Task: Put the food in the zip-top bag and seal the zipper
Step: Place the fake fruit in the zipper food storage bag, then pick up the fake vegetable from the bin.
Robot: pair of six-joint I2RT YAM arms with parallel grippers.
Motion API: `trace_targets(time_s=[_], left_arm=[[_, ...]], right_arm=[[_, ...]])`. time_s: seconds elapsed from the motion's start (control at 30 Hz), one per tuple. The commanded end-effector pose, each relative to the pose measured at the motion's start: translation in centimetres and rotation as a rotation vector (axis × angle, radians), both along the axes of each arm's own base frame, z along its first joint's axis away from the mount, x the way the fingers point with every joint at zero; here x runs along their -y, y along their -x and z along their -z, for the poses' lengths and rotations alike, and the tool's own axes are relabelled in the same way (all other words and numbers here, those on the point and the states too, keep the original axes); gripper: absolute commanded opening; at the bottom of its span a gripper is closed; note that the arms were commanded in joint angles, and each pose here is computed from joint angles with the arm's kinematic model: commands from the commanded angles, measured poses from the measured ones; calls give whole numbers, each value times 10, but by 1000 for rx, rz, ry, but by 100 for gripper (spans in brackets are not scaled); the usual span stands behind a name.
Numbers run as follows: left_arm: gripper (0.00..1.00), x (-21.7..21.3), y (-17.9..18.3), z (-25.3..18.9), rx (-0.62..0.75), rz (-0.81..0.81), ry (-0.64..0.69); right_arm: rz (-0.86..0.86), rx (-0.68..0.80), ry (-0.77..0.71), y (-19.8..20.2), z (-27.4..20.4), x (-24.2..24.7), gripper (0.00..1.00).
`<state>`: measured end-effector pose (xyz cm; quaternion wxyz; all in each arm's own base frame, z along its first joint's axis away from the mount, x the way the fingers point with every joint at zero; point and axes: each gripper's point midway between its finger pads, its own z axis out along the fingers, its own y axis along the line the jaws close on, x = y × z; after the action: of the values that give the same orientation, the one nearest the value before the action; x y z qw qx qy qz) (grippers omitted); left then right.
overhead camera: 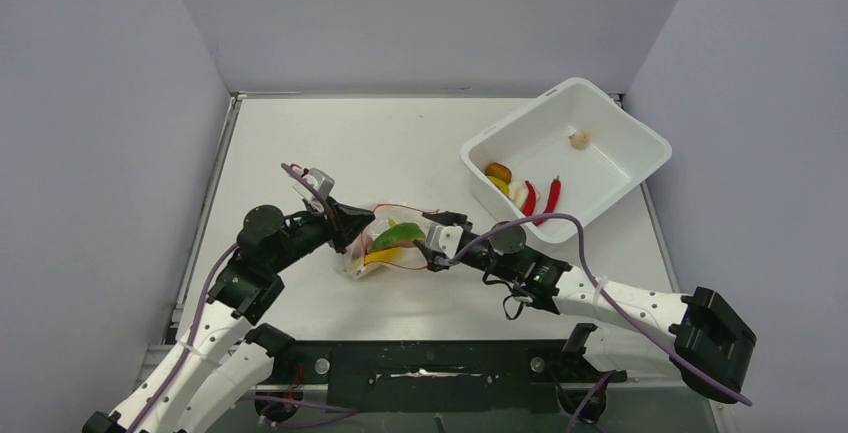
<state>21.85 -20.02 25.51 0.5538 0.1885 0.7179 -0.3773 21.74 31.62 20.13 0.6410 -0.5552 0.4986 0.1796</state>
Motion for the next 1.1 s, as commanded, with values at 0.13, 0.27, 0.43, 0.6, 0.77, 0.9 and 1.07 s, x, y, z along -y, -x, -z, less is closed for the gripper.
trace_targets(time_s=[0.13, 0.27, 0.43, 0.6, 0.77, 0.9, 1.07], left_arm=[[0, -3, -4, -21, 100, -18, 5], [0, -9, -7, -12, 104, -40, -52], [0, -17, -12, -1, 112, -70, -120], [0, -14, -9, 9, 110, -46, -135], [0, -12, -5, 9, 137, -23, -117], [0, -13, -5, 11, 150, -17, -144], [0, -11, -3, 17, 145, 1, -145]], right_arm=[[-36, -17, -170, 8, -65, -10, 64], [29, -85, -258, 3, -86, -3, 64], [122, -132, -341, -7, -110, 11, 64], [341, -194, -393, -38, -118, 41, 63], [536, -245, -425, -77, -122, 86, 61], [718, -273, -381, -107, -109, 122, 63], [951, -363, -332, -142, -82, 180, 63]])
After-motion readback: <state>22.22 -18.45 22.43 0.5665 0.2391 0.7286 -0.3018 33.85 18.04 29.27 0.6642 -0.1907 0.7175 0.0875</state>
